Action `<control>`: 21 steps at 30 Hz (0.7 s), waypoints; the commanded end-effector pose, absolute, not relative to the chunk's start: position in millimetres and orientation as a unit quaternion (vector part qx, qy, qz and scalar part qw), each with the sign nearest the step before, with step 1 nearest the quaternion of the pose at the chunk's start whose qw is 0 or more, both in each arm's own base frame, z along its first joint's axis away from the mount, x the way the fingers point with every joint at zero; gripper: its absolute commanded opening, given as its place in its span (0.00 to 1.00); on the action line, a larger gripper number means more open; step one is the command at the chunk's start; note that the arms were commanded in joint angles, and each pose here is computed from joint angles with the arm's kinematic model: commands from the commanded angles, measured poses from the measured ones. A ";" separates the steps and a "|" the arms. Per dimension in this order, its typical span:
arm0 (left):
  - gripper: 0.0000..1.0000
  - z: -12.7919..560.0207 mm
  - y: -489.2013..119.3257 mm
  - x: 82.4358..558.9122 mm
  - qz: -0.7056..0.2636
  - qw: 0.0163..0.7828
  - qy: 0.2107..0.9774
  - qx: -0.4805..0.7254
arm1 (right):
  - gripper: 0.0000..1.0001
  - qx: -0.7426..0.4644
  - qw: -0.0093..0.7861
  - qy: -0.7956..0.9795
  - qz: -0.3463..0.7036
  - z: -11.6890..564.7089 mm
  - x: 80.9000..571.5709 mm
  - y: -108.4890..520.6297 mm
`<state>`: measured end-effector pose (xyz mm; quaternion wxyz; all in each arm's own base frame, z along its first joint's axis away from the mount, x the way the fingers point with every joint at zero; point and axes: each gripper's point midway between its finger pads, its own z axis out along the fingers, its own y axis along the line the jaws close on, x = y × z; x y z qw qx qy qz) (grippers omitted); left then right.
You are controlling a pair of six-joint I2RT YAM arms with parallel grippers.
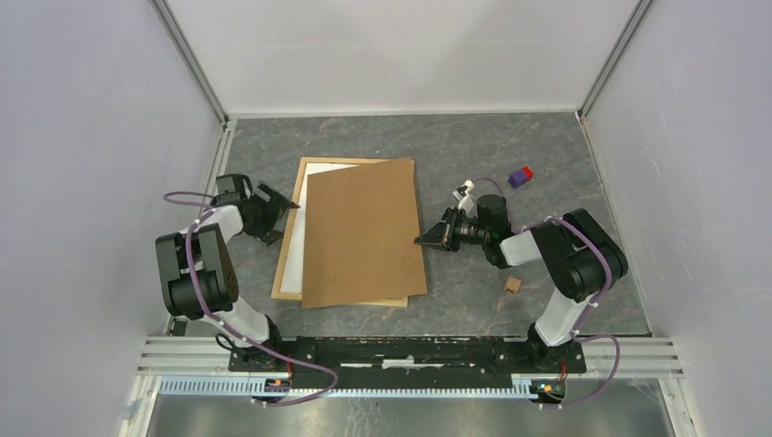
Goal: Put the photo into the frame
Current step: Place the photo frame item in the photo frame.
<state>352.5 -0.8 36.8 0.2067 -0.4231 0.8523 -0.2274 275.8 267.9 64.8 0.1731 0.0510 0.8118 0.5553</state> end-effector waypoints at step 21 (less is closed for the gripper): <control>1.00 3.4 -26.8 299.2 -0.245 0.123 0.848 -0.453 | 0.35 -0.052 0.246 0.776 0.578 105.8 281.7 314.3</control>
